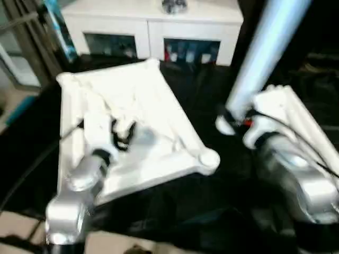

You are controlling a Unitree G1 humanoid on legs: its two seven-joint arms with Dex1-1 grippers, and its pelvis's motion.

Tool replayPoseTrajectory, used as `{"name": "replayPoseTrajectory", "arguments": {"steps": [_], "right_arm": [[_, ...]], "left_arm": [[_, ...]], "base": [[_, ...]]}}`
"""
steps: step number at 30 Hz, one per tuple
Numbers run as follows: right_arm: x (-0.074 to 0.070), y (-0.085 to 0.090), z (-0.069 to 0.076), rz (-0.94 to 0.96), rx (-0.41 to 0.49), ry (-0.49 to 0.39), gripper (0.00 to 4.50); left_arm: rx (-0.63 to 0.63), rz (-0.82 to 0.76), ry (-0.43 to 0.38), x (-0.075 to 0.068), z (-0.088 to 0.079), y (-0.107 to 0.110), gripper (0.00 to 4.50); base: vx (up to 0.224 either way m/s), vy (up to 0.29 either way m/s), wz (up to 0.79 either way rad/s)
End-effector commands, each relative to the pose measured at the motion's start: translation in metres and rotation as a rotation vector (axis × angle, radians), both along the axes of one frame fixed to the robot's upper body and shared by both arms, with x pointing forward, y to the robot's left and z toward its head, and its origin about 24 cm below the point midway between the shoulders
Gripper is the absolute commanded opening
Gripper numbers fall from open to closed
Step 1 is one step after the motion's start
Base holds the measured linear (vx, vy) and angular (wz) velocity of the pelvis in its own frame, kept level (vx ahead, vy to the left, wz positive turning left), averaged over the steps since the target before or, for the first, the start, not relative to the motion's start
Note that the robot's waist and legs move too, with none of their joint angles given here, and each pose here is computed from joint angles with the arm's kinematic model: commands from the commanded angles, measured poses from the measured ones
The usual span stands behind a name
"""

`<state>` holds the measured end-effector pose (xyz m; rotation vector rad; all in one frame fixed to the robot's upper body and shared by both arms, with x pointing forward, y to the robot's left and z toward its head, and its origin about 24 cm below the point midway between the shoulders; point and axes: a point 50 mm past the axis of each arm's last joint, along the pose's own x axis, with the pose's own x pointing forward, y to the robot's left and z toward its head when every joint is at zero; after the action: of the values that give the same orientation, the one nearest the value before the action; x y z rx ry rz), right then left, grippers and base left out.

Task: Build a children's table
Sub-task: Pick table leg

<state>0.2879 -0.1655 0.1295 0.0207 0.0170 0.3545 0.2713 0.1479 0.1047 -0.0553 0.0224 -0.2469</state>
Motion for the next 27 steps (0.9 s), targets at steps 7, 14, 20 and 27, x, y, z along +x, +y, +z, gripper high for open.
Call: {"name": "replayPoseTrajectory", "arguments": {"steps": [7, 14, 20, 27], "right_arm": [[-0.009, 0.000, -0.022, -0.038, 0.056, 0.060, 1.90], [-0.003, 0.010, -0.020, -0.007, -0.040, 0.022, 1.90], [-0.001, 0.013, -0.022, 0.015, -0.013, 0.043, 1.90], [-0.001, 0.018, -0.027, 0.098, 0.010, 0.087, 1.90]], "left_arm": [[0.088, 0.089, 0.002, -0.003, -0.008, 0.009, 3.02], [0.054, 0.128, -0.010, 0.003, -0.011, 0.014, 3.02], [0.053, 0.118, -0.014, 0.001, -0.011, 0.007, 3.02], [0.135, -0.163, 0.067, 0.001, -0.021, -0.009, 3.02]], "base": [[0.000, 0.000, 0.00], [0.000, 0.000, 0.00], [0.019, -0.073, 0.03], [-0.001, -0.079, -0.01]]}}
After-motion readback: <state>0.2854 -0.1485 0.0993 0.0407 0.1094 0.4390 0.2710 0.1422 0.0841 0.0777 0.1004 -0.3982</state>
